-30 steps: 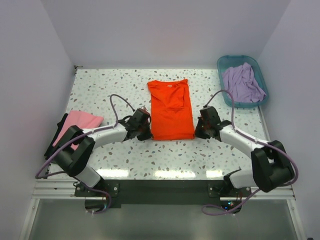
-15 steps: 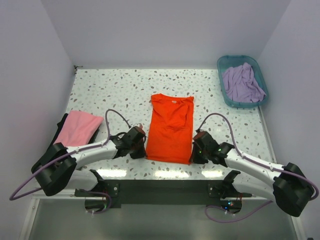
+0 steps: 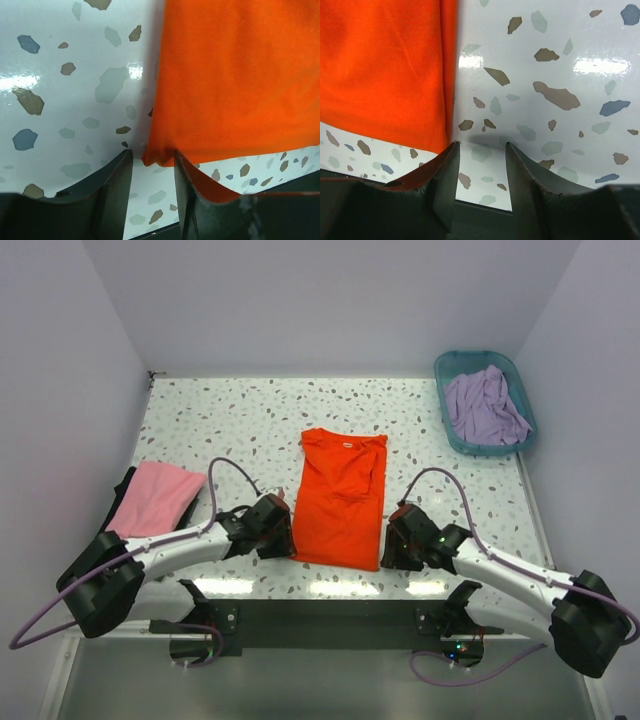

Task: Fold and stack the t-shirts
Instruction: Fold the tshirt

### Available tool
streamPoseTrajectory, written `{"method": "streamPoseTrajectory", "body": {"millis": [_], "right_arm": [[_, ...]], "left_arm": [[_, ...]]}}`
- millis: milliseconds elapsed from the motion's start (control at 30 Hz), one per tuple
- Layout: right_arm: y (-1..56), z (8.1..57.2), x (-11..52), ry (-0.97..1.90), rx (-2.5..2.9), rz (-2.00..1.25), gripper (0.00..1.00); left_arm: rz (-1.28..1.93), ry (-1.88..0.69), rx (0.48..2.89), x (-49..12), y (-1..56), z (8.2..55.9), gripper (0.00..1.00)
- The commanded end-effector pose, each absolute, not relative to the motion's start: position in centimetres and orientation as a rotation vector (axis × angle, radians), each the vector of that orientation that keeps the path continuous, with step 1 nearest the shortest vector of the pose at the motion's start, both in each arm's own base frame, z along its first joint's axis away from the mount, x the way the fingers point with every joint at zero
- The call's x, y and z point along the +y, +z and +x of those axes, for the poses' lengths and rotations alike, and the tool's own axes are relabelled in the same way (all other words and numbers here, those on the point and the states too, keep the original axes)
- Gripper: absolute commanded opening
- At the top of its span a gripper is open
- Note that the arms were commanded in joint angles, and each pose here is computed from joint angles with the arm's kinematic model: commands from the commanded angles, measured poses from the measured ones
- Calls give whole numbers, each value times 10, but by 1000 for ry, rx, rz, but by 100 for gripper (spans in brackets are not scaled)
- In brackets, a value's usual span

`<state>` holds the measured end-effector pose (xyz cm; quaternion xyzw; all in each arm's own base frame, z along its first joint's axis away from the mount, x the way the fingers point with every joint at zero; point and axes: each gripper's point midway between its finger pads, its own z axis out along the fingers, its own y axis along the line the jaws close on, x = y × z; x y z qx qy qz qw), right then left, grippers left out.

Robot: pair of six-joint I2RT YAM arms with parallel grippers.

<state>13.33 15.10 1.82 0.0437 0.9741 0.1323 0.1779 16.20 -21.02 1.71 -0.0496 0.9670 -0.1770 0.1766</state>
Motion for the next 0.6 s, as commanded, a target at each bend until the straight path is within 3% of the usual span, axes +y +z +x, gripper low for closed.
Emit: {"method": "streamPoseTrajectory", "body": {"millis": [0, 200, 567], "right_arm": [[30, 140, 151, 366, 2720, 137, 46], [34, 139, 160, 463, 2699, 208, 43], [39, 142, 180, 594, 2680, 276, 43]], "left_arm": [[-113, -437, 2748, -200, 18, 160, 46], [-146, -480, 2735, -196, 17, 152, 49], [-149, -621, 2659, -211, 25, 161, 43]]}}
